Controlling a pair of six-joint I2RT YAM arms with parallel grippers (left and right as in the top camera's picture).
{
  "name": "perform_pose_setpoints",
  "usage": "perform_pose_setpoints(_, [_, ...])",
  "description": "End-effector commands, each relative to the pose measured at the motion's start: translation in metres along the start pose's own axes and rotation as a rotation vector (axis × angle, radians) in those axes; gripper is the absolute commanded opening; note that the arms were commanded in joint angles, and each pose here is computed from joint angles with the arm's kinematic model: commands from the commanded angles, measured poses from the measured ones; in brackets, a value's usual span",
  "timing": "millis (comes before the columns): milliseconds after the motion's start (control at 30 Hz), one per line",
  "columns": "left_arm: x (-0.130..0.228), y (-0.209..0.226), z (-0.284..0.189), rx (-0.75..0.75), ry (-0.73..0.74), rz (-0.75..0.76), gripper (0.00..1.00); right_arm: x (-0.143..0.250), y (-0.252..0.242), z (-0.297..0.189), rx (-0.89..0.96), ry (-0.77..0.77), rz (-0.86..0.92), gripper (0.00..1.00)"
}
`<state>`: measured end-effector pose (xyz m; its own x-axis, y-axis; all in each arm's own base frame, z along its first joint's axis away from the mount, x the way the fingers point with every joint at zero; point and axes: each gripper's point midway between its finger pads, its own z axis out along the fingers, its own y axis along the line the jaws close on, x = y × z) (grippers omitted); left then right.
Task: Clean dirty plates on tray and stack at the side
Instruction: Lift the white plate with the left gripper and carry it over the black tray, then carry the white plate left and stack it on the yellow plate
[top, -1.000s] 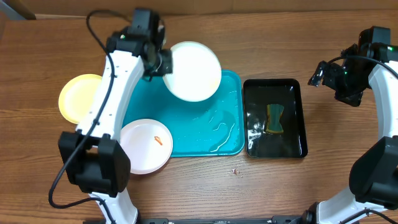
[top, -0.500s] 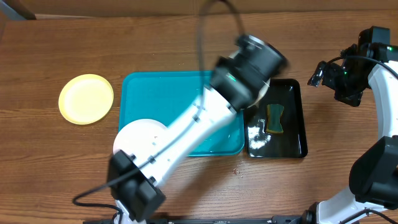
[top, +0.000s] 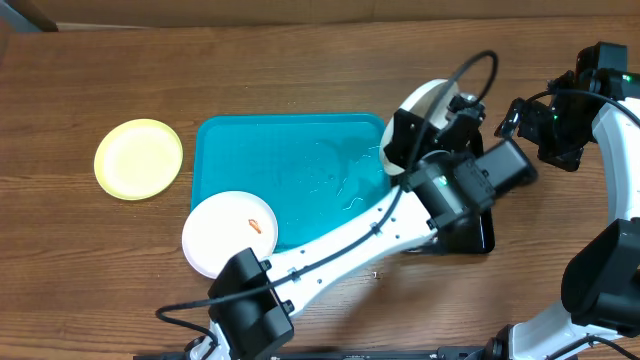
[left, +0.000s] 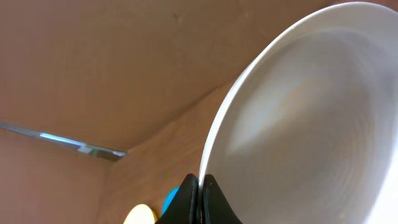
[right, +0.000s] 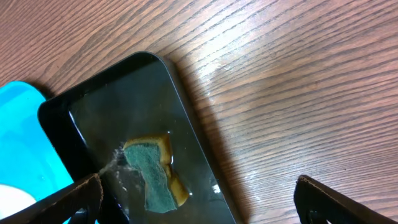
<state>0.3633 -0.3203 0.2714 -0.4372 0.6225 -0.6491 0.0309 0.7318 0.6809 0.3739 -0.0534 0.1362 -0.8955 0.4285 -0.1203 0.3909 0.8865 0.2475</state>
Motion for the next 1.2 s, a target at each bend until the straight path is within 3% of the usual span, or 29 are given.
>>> perform_pose_setpoints(0, [0.01, -0.012, 0.027, 0.172, 0.09, -0.04, 0.04, -0.004, 0.0, -0.004, -0.002, -0.015, 0.005, 1.0])
perform_pose_setpoints(233, [0.065, 0.006, 0.089, 0.528, 0.419, -0.316, 0.04, -0.004, 0.0, -0.004, -0.002, -0.015, 0.005, 1.0])
perform_pose_setpoints(367, [0.118, 0.048, 0.129, 0.661, 0.665, -0.548, 0.04, -0.004, 0.0, -0.004, -0.002, -0.015, 0.005, 1.0])
perform_pose_setpoints(467, [0.16, 0.092, 0.152, 0.678, 0.802, -0.708, 0.04, -0.004, 0.0, -0.004, -0.002, -0.015, 0.005, 1.0])
perform_pose_setpoints(600, [0.228, 0.161, 0.172, 0.598, 0.962, -0.922, 0.04, -0.004, 0.0, -0.004, -0.002, -0.015, 0.005, 1.0])
perform_pose_setpoints(867, [0.381, 0.291, 0.167, 0.205, 1.185, -1.195, 0.05, -0.004, 0.0, -0.004, -0.002, -0.015, 0.005, 1.0])
perform_pose_setpoints(1033, [0.423, 0.326, 0.163, 0.103, 1.182, -1.311, 0.04, -0.004, 0.0, -0.004, -0.002, -0.015, 0.006, 1.0])
perform_pose_setpoints(1167, [0.431, 0.334, 0.163, 0.075, 1.174, -1.325, 0.04, -0.004, 0.0, -0.004, -0.002, -0.015, 0.005, 1.0])
